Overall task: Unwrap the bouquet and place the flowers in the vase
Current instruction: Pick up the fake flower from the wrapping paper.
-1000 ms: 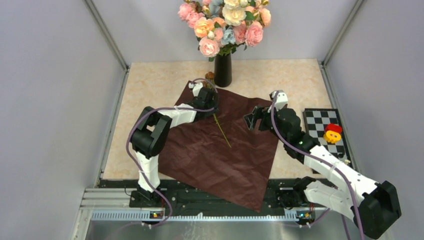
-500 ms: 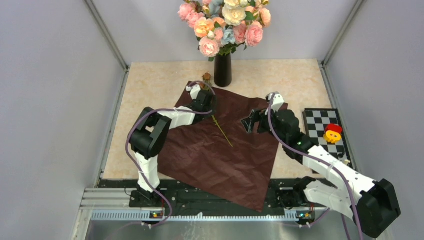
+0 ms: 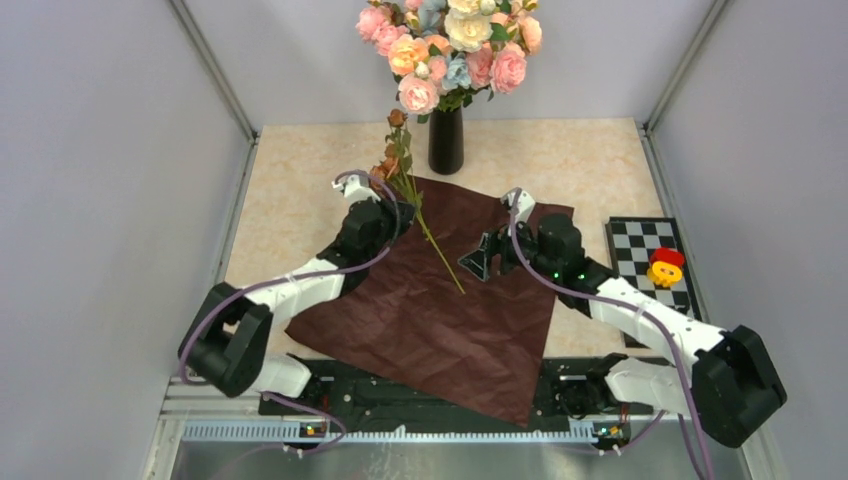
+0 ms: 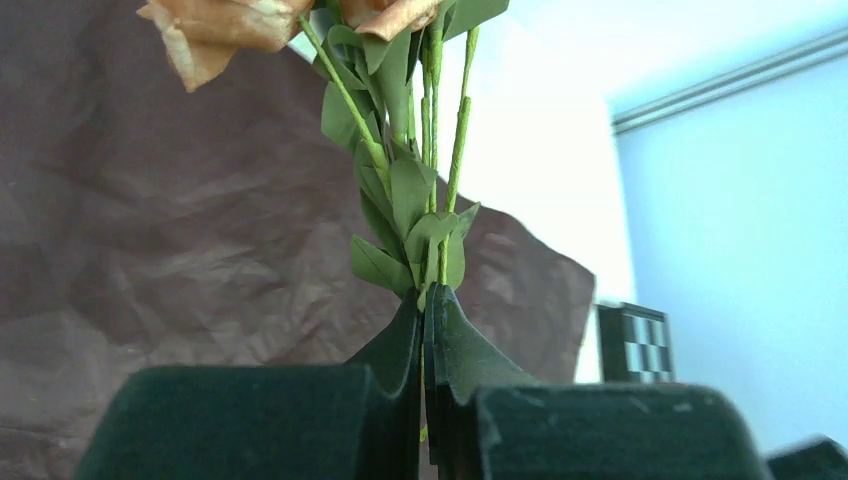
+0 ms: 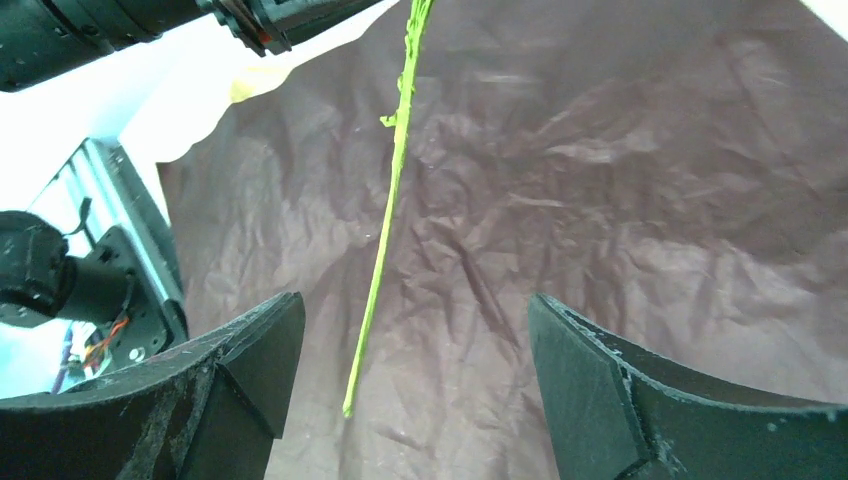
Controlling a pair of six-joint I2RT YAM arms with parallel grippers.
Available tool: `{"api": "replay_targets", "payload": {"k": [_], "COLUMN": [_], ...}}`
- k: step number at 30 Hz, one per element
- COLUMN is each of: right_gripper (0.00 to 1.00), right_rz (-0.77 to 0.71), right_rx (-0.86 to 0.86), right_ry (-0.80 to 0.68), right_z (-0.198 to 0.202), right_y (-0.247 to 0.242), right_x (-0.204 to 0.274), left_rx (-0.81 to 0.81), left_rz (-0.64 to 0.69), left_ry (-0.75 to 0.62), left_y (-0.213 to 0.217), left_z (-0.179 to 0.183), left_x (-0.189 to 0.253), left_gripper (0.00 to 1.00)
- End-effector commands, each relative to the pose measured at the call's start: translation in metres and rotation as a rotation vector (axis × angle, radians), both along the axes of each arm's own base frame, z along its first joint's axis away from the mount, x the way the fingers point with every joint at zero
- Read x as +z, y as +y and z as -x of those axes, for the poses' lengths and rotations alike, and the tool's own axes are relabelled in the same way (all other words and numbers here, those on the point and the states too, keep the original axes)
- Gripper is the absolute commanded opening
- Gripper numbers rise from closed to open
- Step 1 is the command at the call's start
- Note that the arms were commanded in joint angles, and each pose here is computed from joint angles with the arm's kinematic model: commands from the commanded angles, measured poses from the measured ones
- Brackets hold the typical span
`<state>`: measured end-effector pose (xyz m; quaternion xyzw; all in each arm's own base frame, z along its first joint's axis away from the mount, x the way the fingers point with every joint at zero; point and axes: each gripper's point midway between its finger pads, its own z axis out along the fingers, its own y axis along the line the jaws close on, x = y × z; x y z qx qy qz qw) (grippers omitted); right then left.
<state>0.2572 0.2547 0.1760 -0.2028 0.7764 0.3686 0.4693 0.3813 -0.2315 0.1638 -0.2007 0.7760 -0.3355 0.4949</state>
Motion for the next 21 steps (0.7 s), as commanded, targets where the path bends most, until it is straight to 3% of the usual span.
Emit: {"api": "replay_targets", "payload": {"k": [1,8,17,19,21], "right_gripper": [0.81,0.70,0.43,0.30,0.05], "right_rz": [-0.103,-0.111,-0.091,-0.088,-0.083], "right_rx": [0.171,0.264,0.382,0.393,0.378], "right_ry": [-0.061,0.016,0.071,0.073,0.070], "right_z": [0.006,0.011,0.021,0.022,0.020], "right_y": [0.037,0.069,0.103,0.108,0.108], "right_x": [0.043,0.032,0.020,0.019,0.019], "left_rx": [-0.058,-0.078,-0.083,-0.090,-0.098], "left_rz": [0.165,0.228,0.254,0.256,0.246], "left_ry": [-0.206,-0.302,-0.323,-0.329,-0.335], "left_y": [-0.006,0.006,0.012,0.011,0.011], "left_z": [0.019,0.050,0.062,0.063,0.063], "left_x": [0.065,0.089,0.087,0.088,0.089], "left_gripper": [0.00,0.00,0.00,0.00,0.00]}}
